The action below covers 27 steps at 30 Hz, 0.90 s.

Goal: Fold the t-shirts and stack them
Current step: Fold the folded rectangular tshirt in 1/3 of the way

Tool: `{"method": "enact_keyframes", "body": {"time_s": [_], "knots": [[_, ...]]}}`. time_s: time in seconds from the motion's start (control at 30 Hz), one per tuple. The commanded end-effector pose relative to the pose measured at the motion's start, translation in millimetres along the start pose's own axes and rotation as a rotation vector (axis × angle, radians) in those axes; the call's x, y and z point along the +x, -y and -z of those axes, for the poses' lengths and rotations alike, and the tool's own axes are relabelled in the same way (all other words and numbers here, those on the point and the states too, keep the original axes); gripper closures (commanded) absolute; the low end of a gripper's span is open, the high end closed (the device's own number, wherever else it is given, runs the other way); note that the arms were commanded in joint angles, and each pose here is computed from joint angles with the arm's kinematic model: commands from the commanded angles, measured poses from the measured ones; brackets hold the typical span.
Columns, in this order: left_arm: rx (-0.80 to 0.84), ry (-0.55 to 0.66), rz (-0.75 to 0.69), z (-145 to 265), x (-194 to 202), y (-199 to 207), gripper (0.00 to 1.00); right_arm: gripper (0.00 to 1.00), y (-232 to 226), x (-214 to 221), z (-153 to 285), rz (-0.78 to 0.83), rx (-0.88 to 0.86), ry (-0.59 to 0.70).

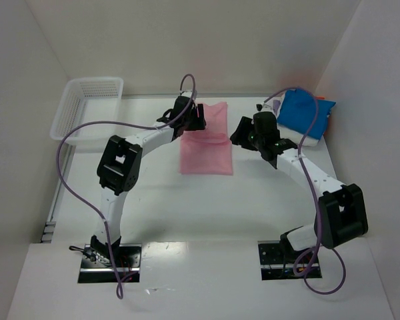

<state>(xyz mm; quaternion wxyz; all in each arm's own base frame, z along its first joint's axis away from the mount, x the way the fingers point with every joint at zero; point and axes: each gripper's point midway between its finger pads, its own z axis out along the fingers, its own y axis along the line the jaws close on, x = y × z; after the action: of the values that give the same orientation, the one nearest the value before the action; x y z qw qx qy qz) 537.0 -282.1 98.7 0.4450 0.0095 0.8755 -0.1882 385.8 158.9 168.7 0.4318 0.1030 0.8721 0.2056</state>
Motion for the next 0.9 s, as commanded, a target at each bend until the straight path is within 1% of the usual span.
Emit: {"method": "enact_keyframes", "body": {"time_s": [0.0, 0.03, 0.1, 0.17, 0.2, 0.27, 0.3, 0.33, 0.37, 0.43, 0.5, 0.6, 0.73, 0.87], "knots": [[0.019, 0.081, -0.035, 4, -28, 9, 0.29, 0.4, -9, -6, 5, -0.004, -0.051, 0.03], [0.024, 0.096, -0.039, 11, -34, 11, 0.28, 0.4, -7, -1, 3, 0.0, -0.052, 0.018], [0.02, 0.123, -0.05, 31, -46, 9, 0.24, 0.44, -7, 10, -3, 0.009, -0.071, -0.016], [0.031, 0.142, -0.059, 52, -55, 11, 0.22, 0.6, -6, 22, -14, 0.019, -0.086, -0.059], [0.046, 0.167, -0.064, 68, -66, 16, 0.21, 0.67, -7, 27, -20, 0.018, -0.093, -0.082], [0.067, 0.16, -0.066, 89, -63, 17, 0.2, 0.83, -9, 32, -33, 0.017, -0.105, -0.111], [0.076, 0.171, -0.066, 103, -67, 19, 0.2, 0.86, -11, 35, -39, 0.019, -0.105, -0.128], [0.089, 0.181, -0.066, 115, -69, 21, 0.25, 0.9, -15, 35, -44, 0.03, -0.113, -0.13], [0.093, 0.157, -0.068, 120, -58, 19, 0.31, 0.92, -19, 42, -50, 0.043, -0.117, -0.147], [0.101, 0.145, -0.05, 135, -49, 17, 0.39, 0.93, -28, 47, -61, 0.062, -0.138, -0.165], [0.11, 0.119, -0.033, 138, -31, 13, 0.54, 0.98, -31, 54, -72, 0.066, -0.14, -0.188], [0.128, 0.07, -0.007, 136, -8, 10, 0.65, 0.98, -31, 60, -88, 0.064, -0.143, -0.215], [0.122, -0.006, 0.007, 119, 20, 4, 0.66, 0.96, -28, 63, -109, 0.068, -0.122, -0.228], [0.137, -0.036, 0.007, 100, 30, 5, 0.66, 0.96, -21, 59, -123, 0.086, -0.079, -0.209]]}}
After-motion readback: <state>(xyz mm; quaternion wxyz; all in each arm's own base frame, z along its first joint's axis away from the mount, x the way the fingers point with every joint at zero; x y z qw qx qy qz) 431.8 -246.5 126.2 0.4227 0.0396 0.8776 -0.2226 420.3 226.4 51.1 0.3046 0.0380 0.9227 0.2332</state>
